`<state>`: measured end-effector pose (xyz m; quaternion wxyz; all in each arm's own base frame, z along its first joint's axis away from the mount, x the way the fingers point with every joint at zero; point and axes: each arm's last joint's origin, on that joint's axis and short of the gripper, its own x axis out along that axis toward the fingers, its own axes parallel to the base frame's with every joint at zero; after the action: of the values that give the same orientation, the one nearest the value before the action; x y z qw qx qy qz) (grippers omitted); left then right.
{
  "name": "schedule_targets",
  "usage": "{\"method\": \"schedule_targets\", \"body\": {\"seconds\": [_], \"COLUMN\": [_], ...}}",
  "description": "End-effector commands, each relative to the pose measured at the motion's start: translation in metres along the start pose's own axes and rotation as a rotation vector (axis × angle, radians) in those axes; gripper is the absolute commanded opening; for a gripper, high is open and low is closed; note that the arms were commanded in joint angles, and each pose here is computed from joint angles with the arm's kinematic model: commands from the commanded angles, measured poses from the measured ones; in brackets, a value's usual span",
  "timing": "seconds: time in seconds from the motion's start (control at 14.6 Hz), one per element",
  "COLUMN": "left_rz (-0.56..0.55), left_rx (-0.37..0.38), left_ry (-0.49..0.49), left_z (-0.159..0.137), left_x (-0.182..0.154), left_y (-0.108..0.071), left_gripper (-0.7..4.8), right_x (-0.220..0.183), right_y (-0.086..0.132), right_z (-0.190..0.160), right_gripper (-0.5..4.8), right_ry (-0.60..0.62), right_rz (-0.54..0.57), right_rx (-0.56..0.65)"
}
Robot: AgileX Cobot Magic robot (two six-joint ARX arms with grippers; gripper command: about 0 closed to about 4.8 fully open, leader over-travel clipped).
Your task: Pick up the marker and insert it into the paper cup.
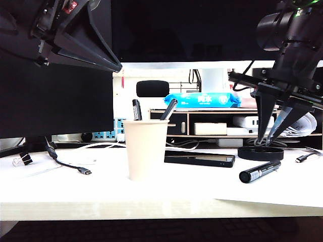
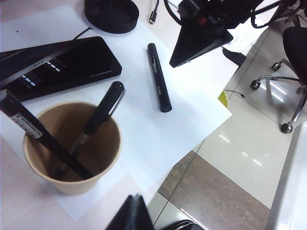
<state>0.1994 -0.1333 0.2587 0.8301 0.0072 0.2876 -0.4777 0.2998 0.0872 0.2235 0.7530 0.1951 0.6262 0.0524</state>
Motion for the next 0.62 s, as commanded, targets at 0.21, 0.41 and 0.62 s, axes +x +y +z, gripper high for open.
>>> {"method": "schedule_targets", "body": {"seconds": [0.21, 0.41, 0.62], "left_rz": [-0.004, -0.004, -0.004], "left_rx": [0.018, 0.018, 0.018], "left_ry": [-0.018, -0.018, -0.017], "left_z": [0.003, 0.003, 0.003], "left_x": [-0.001, -0.001, -0.001], "left_y": [-0.001, -0.001, -0.001], "left_gripper": [-0.05, -0.05, -0.05], "right_x": [0.0, 0.008, 0.017], "right_y": [0.001, 0.002, 0.005], "right_z": [0.004, 0.004, 0.003], "right_gripper": [0.97, 1.22, 1.22], "right_ry": [-0.046, -0.022, -0.012], "right_rz": [-0.023, -0.03, -0.051], "right_rx": [-0.008, -0.009, -0.008]}}
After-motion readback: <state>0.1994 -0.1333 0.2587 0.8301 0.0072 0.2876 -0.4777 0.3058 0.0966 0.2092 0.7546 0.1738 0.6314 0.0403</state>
